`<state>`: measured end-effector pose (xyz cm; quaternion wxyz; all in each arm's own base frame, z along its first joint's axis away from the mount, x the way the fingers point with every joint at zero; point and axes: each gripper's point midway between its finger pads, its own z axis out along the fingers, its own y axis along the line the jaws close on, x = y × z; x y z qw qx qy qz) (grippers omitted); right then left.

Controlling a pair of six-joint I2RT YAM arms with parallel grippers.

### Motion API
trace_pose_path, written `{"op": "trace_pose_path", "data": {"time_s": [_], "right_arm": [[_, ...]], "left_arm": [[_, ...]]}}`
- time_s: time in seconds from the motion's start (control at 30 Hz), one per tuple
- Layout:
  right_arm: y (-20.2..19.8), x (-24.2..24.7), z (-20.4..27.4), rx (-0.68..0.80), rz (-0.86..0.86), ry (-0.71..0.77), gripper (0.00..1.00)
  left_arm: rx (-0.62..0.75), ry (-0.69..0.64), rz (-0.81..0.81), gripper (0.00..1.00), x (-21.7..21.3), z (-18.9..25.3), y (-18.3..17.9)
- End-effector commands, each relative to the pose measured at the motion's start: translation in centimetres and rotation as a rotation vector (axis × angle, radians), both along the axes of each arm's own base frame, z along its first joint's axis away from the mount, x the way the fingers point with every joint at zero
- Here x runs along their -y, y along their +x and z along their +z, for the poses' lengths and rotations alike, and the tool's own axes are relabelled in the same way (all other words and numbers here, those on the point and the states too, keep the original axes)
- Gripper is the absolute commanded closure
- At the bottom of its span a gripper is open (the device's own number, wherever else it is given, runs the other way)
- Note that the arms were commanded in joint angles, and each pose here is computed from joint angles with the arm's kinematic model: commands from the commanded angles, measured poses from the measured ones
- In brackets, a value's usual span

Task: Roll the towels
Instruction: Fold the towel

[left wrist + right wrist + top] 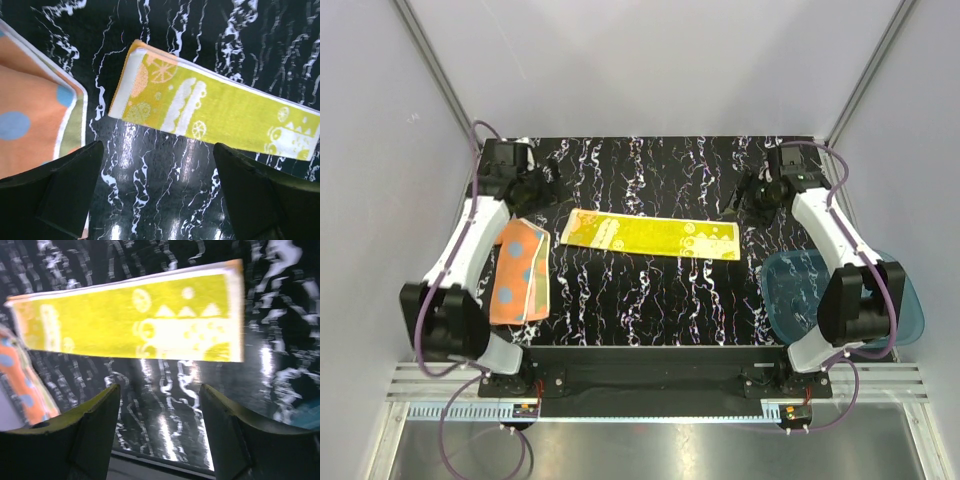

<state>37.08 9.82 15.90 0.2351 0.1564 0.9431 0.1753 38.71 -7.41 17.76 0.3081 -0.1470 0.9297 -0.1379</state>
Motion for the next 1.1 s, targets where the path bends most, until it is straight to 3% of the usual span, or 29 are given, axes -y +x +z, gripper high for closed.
{"op": "trace_pose_path", "data": {"time_s": [0.0, 0.13, 0.23, 0.37, 0.47, 0.6, 0.8, 1.07], "right_arm": [[-1.1, -4.9, -0.4, -0.01, 0.072, 0.251, 0.28], [-3.0, -7.8, -0.6, 0.007, 0.064, 0.3, 0.31], [-4.9, -8.8, -2.5, -0.053, -0.014, 0.273, 0.35], [-6.8, -8.1, -6.6, -0.16, -0.161, 0.266, 0.38], [-7.9, -5.9, -9.0, -0.219, -0.246, 0.147, 0.37], [-7.2, -3.0, -9.8, -0.229, -0.304, -0.038, 0.36], [-6.0, -0.4, -10.2, -0.229, -0.36, -0.196, 0.39], [-4.6, 2.4, -11.7, -0.259, -0.404, -0.242, 0.5]], "left_arm": [[0.131, 0.082, -0.027, 0.01, -1.3, 3.0, -1.5], [0.298, 0.029, 0.046, 0.01, -1.7, 5.2, -3.3], [0.337, -0.086, -0.067, 0.01, 0.9, 5.5, -4.5], [0.266, -0.011, -0.02, 0.01, -0.6, 4.2, -4.8], [0.247, 0.003, -0.002, 0.01, -1.0, 3.8, -5.1], [0.264, -0.006, -0.004, 0.01, -0.8, 3.8, -5.4], [0.257, -0.012, -0.008, 0.01, -0.7, 3.8, -5.4], [0.258, -0.02, -0.015, 0.01, -0.4, 3.9, -5.5]]}}
